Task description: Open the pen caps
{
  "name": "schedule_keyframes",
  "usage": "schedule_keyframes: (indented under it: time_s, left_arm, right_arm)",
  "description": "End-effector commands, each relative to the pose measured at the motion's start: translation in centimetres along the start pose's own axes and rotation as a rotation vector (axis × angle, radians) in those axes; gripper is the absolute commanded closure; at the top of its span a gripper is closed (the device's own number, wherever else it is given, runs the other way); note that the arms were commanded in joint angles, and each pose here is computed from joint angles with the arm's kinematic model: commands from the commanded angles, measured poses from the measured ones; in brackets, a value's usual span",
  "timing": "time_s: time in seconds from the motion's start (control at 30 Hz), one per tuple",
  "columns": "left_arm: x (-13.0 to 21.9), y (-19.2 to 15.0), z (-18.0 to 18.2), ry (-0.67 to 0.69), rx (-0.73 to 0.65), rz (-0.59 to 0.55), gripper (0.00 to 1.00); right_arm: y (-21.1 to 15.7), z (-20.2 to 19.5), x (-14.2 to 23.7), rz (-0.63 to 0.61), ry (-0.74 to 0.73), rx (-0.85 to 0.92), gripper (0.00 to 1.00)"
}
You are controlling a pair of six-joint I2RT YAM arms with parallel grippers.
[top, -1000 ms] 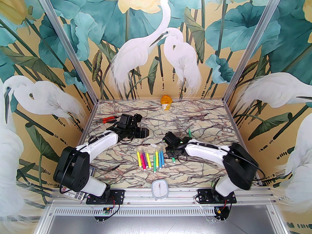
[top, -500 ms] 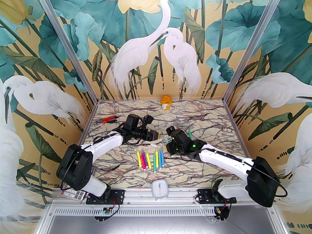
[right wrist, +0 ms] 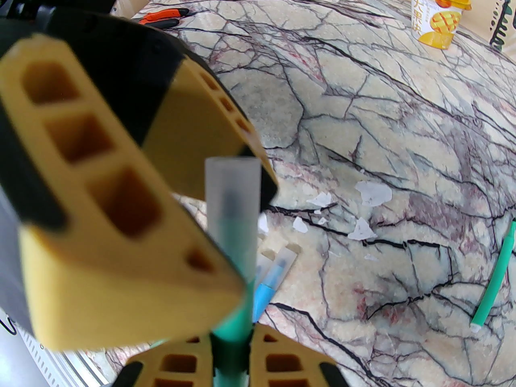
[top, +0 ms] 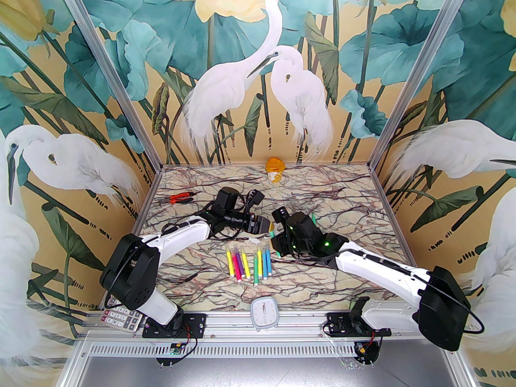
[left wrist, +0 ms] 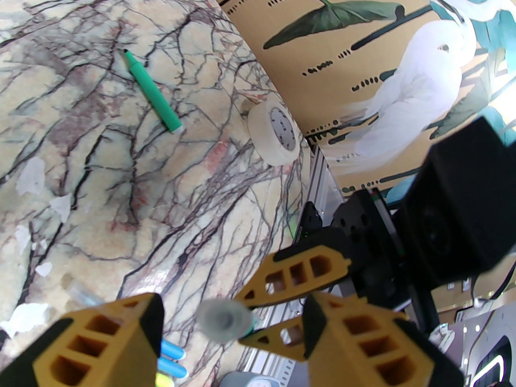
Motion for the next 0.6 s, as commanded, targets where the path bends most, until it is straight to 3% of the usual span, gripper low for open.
schedule_keyframes:
  time_s: [0.0, 0.47, 0.57]
  left_arm:
    - [-0.23, 0.90, -0.67, -0.039, -0.026, -0.010, 0.45]
    - [-0.41, 1.25, -0.67, -0.045, -0.004, -0.010, 0.79]
    - [-0.42, 1.33, -0.73, -0.053, 0.000, -0.012, 0.84]
  right_arm:
    - [0.07, 0.19, 0.38, -0.023, 0.025, 0.021, 0.92]
    - [-0.16, 0.04, 0.72, -0.039, 0.020, 0.026, 0.92]
    - [-0.19, 0.00, 0.77, -0.046, 0.019, 0.028, 0.86]
Point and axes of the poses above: each hand's point on the last joint's axis, 136 mm out from that joint toward the fingers, its own x axis back along the fingers, its own z axis along the line the jaws close on, y = z × x, the point moved 10 cm from there along x, back along the fingers, and after that the axes turned 5 degrees about -x, right-handed, at the moved point
